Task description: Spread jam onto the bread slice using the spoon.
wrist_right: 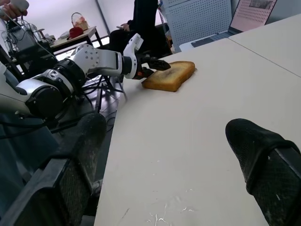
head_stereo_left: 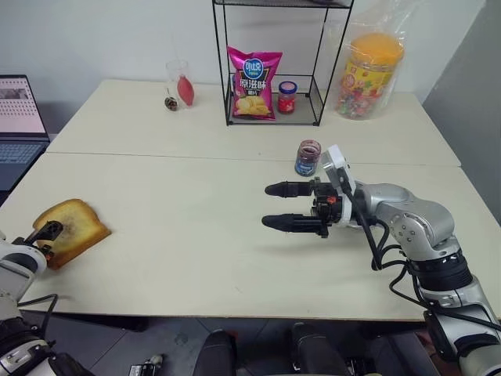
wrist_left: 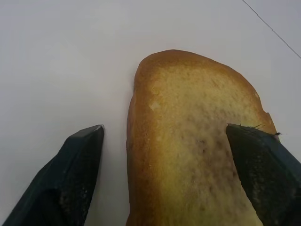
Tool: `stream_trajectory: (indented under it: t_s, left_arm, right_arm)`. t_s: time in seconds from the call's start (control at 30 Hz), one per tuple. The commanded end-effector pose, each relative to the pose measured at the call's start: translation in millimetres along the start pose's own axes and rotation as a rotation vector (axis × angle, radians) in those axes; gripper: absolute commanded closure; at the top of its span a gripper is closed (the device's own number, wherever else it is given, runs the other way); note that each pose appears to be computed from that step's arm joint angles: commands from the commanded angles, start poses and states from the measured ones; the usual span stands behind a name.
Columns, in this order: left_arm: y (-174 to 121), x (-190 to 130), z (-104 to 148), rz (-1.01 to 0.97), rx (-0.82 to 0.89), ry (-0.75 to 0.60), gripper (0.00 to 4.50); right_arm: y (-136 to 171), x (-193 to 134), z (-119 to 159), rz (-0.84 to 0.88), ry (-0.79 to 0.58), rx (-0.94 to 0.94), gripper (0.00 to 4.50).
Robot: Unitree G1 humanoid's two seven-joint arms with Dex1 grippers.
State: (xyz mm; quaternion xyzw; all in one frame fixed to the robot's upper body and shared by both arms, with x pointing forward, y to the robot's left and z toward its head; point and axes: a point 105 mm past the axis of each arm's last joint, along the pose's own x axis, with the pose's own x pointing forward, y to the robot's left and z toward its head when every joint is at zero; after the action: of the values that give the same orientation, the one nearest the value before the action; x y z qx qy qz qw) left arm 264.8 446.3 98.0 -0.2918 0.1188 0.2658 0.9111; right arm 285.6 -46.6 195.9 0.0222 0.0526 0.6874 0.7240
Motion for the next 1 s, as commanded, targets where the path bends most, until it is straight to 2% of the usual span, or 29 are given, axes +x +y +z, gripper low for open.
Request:
stream_trajectory:
  t_s: [0.03, 0.27, 0.47, 0.53, 0.57, 0.67, 0.7, 0.77, 0.87, 1.0]
  left_arm:
    - [-10.3, 3.8, -5.5, -0.047, -0.019, 0.035, 1.32]
    - [-16.2, 5.4, -8.9, -0.073, 0.024, 0.063, 2.78]
    - [-27.4, 7.2, -0.4, -0.099, 0.062, 0.044, 3.72]
    - [-61.1, 4.1, 7.3, -0.225, 0.146, 0.034, 3.99]
    - [-72.4, 2.2, 8.8, -0.270, 0.174, 0.032, 4.26]
    - [-117.7, -9.7, 8.3, -0.452, 0.307, 0.042, 4.30]
    - [-149.2, -18.3, 6.4, -0.573, 0.364, 0.055, 4.30]
    - [-191.0, -34.1, 0.9, -0.747, 0.444, 0.084, 4.30]
    - [-253.2, -67.8, -24.4, -1.041, 0.527, 0.191, 4.30]
    - [-270.7, -82.1, -48.6, -1.153, 0.589, 0.277, 4.30]
  right_arm:
    - [1.6, -5.8, 11.7, -0.025, -0.025, -0.055, 0.00]
    - [-1.7, -9.4, 10.6, -0.054, -0.028, -0.051, 0.00]
    - [-3.3, -14.2, 11.9, -0.086, -0.038, -0.053, 0.00]
    - [-1.7, -22.4, 12.1, -0.115, -0.043, -0.047, 0.00]
    - [0.2, -26.4, 11.2, -0.126, -0.040, -0.044, 0.00]
    - [6.9, -32.9, 6.3, -0.143, -0.029, -0.031, 0.00]
    - [11.9, -37.7, 2.1, -0.153, -0.023, -0.016, 0.00]
    - [18.8, -43.5, -2.9, -0.168, -0.016, 0.005, 0.00]
    - [23.0, -46.9, -1.8, -0.210, -0.038, 0.020, 0.00]
    - [22.7, -44.9, 1.1, -0.231, -0.062, 0.030, 0.00]
